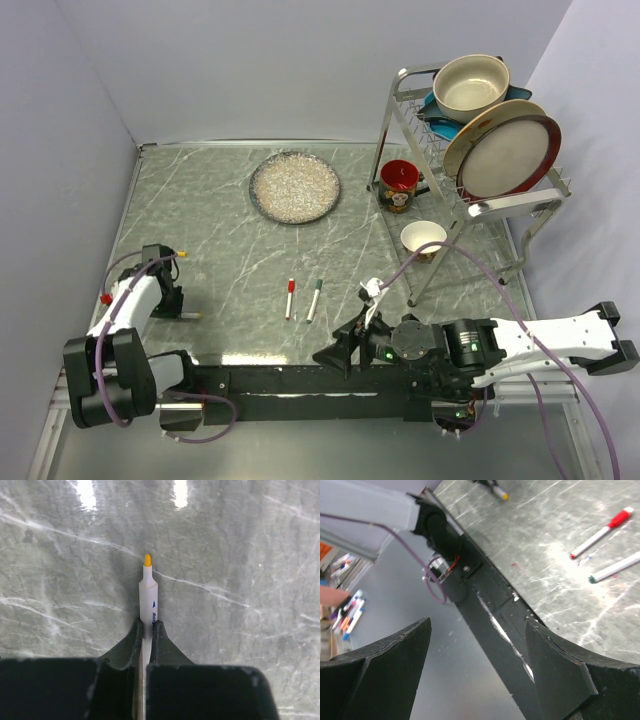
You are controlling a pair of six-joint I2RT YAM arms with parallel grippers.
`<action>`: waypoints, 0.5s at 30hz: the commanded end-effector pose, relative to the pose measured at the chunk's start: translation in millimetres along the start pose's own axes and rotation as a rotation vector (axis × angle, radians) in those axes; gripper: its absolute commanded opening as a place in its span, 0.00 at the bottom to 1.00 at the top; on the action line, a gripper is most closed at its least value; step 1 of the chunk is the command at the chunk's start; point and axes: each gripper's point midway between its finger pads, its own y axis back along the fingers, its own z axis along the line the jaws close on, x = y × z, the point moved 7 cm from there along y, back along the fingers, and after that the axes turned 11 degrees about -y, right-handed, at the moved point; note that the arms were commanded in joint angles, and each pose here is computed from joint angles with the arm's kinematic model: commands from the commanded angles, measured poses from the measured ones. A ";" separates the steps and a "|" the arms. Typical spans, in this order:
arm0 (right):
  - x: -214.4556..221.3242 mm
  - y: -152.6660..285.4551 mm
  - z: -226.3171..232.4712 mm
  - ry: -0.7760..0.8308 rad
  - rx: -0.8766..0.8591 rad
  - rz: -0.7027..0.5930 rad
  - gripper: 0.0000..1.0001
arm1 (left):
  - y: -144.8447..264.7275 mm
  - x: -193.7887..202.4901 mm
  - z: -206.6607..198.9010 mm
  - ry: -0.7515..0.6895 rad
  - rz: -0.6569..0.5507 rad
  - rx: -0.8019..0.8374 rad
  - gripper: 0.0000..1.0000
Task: Insert the pens into the pen caps
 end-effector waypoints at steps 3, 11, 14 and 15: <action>-8.5 -2.4 34.2 0.001 -0.175 0.012 0.83 | 25.0 -5.9 -14.9 -0.101 -0.032 0.255 0.01; -22.4 -29.1 69.0 0.052 -0.185 0.022 0.84 | 129.0 7.3 -28.7 -0.428 -0.062 1.071 0.01; -29.0 -45.7 78.4 0.078 -0.206 0.043 0.84 | 177.4 19.3 -13.9 -0.608 -0.106 1.426 0.01; -33.3 -54.1 79.0 0.067 -0.240 0.066 0.84 | 184.6 21.4 -10.2 -0.640 -0.117 1.480 0.01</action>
